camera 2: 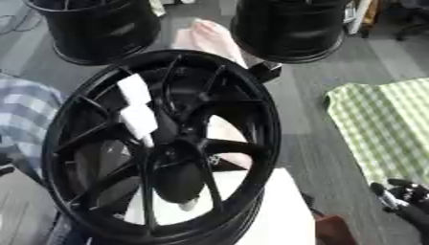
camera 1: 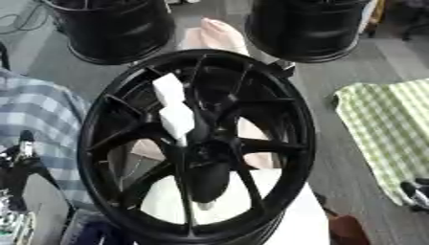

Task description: Pull the pin out of the wheel hub.

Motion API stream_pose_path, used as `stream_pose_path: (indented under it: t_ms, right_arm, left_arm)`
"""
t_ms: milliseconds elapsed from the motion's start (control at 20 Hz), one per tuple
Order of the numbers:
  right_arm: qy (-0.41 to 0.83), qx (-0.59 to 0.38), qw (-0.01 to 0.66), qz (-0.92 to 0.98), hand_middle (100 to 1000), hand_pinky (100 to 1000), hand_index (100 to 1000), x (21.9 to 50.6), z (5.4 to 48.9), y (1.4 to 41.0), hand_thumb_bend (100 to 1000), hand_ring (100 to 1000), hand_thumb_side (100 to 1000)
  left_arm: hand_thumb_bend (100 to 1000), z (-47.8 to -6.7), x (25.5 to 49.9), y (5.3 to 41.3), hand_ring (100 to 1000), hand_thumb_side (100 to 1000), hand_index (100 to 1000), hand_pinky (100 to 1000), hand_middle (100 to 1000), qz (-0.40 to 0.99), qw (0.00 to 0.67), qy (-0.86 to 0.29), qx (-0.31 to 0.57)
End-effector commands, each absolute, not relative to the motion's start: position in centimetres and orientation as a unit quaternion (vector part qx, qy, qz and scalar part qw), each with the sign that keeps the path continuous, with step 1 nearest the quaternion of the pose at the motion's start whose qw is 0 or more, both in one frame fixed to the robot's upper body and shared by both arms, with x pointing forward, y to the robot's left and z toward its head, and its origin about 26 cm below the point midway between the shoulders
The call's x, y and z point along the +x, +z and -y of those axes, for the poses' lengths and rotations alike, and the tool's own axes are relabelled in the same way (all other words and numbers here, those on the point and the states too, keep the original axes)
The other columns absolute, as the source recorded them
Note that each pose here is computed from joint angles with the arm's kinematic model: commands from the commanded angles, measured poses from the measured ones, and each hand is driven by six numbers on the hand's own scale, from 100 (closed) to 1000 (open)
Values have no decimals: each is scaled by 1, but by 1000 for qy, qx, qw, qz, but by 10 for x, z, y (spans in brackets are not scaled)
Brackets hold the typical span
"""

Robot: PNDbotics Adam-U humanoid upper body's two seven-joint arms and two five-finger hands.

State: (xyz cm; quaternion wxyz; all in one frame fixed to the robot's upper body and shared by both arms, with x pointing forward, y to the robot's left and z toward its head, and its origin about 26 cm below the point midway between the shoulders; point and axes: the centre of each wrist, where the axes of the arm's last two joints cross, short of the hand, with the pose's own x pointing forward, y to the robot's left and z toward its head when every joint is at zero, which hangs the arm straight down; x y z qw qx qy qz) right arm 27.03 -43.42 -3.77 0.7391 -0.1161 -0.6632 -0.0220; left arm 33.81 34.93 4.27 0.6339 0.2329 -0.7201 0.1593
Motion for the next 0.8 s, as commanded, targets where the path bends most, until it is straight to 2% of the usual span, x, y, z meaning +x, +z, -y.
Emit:
stream_pose_path:
  t_ms: [50, 250, 450, 650, 800]
  right_arm:
    - [-25, -128, 732, 669, 513, 491, 680, 270, 444, -29, 601, 631, 266]
    - [-26, -134, 733, 667, 512, 491, 680, 266, 446, -30, 601, 630, 266]
    - [-26, -140, 732, 666, 512, 491, 680, 264, 448, -29, 602, 630, 263]
    - [-24, -145, 731, 667, 512, 491, 680, 262, 449, -28, 604, 630, 265]
    - [-23, -149, 729, 668, 512, 491, 680, 260, 449, -27, 604, 630, 265]
  left_arm:
    - [399, -365, 348, 103, 608, 517, 693, 610, 517, 777, 558, 108, 270]
    - [408, -367, 361, 195, 611, 455, 697, 627, 525, 843, 442, -50, 302]
    - [443, -360, 366, 269, 618, 425, 706, 650, 540, 849, 356, -246, 303]
    - [504, -352, 367, 325, 631, 420, 725, 686, 564, 813, 293, -399, 308]
    - [533, -341, 369, 353, 654, 456, 747, 715, 590, 768, 262, -494, 312]
